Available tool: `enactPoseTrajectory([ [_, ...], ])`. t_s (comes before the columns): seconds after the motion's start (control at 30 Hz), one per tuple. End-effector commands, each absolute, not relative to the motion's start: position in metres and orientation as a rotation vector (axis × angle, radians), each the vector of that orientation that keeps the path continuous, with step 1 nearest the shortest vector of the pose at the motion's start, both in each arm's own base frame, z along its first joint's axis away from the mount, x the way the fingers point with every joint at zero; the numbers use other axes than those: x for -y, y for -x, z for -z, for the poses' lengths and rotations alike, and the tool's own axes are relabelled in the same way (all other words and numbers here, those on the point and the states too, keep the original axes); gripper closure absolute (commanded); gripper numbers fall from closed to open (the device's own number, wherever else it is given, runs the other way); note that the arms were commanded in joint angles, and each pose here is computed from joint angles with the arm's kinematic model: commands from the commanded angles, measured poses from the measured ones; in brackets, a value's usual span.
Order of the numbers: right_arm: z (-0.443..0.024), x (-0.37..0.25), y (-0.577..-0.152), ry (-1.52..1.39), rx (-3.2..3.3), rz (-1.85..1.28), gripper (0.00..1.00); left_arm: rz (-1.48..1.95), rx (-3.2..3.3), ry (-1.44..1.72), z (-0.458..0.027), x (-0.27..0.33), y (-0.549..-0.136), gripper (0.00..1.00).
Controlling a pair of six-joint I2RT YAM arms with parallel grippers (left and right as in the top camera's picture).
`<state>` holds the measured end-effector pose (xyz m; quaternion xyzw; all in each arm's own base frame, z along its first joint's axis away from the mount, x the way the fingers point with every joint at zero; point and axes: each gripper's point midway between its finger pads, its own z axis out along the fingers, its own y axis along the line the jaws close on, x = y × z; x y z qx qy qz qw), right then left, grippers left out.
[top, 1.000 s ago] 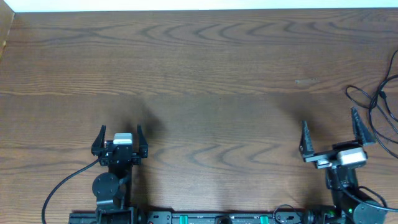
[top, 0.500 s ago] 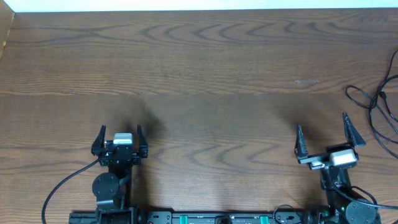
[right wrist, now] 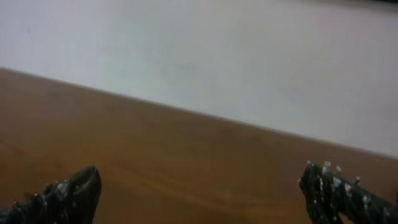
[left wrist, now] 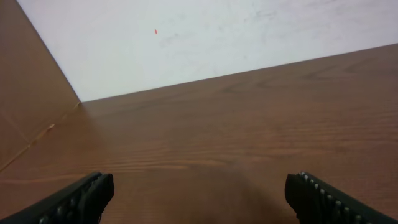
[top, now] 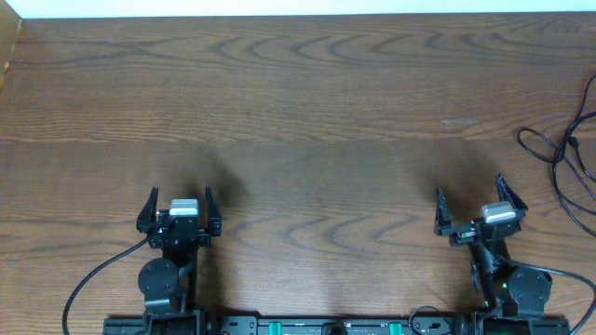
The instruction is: Untangle cables
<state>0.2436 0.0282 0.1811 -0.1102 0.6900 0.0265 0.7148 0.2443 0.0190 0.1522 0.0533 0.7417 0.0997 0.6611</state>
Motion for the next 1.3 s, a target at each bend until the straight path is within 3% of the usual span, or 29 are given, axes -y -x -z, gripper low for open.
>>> enactPoseTrajectory([
  [0.0,-0.160,-0.025,-0.244,0.236,-1.612,-0.047,0.01,-0.219,-1.725,-0.112,-0.137,-0.020,-0.243,0.06],
  [0.87,-0.160,-0.022,-0.245,0.237,-1.613,0.002,0.01,-0.219,-1.725,-0.112,-0.137,-0.020,-0.243,0.06],
  [1.13,-0.157,0.001,-0.246,-0.060,-1.642,-0.059,0.01,-0.219,-1.725,-0.112,-0.137,-0.020,-0.243,0.06],
  [1.27,-0.157,0.004,-0.246,-0.075,-1.643,-0.044,0.01,-0.219,-1.725,-0.112,-0.137,-0.020,-0.243,0.06],
])
